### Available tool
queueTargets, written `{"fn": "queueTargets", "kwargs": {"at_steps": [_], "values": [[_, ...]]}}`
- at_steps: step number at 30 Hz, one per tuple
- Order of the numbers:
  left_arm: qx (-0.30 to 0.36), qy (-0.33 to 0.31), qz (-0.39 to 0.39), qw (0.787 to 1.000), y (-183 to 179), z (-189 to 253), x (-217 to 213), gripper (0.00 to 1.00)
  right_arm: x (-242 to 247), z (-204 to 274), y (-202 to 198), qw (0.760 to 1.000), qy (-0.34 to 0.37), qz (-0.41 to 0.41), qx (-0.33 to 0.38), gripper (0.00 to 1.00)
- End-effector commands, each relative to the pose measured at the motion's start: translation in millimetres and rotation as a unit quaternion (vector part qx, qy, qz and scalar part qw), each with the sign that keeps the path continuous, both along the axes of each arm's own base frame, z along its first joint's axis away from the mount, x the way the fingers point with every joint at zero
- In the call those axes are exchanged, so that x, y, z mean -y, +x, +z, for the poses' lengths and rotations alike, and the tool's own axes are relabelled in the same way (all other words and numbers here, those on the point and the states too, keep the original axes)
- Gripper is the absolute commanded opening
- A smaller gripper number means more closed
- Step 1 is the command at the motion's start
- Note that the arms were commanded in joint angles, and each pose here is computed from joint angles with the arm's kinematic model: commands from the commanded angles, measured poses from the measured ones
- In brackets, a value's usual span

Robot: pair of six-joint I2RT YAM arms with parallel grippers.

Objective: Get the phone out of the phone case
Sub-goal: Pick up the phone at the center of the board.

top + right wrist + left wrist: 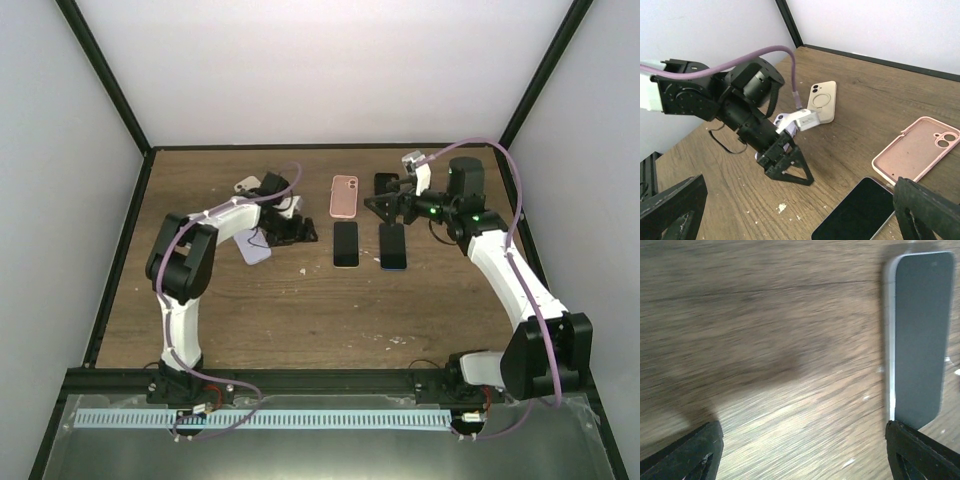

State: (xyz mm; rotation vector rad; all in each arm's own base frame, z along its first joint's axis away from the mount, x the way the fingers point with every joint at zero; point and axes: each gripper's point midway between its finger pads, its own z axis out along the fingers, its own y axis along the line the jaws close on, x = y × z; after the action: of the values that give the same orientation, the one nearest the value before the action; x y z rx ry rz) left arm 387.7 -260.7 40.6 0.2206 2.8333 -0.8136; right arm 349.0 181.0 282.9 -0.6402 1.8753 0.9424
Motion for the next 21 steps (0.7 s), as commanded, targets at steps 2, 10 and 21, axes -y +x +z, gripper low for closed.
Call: {"fn": "queueTargets", "kwargs": {"at_steps": [2,10,21], "values": [[0.000,0.066,0.031,0.997,-2,-6,-69,0.90,7,21,1,0.999,-0.008,-0.010,0.034,1.00],[-0.005,0.136,0.092,0.986,-8,-12,-161,0.91,4,23,4,1.000,-0.005,-0.002,0.028,1.00],[0.091,0.094,0.137,0.982,60,41,-157,0.95,1,18,9,1.000,0.000,0.006,0.015,1.00]]}}
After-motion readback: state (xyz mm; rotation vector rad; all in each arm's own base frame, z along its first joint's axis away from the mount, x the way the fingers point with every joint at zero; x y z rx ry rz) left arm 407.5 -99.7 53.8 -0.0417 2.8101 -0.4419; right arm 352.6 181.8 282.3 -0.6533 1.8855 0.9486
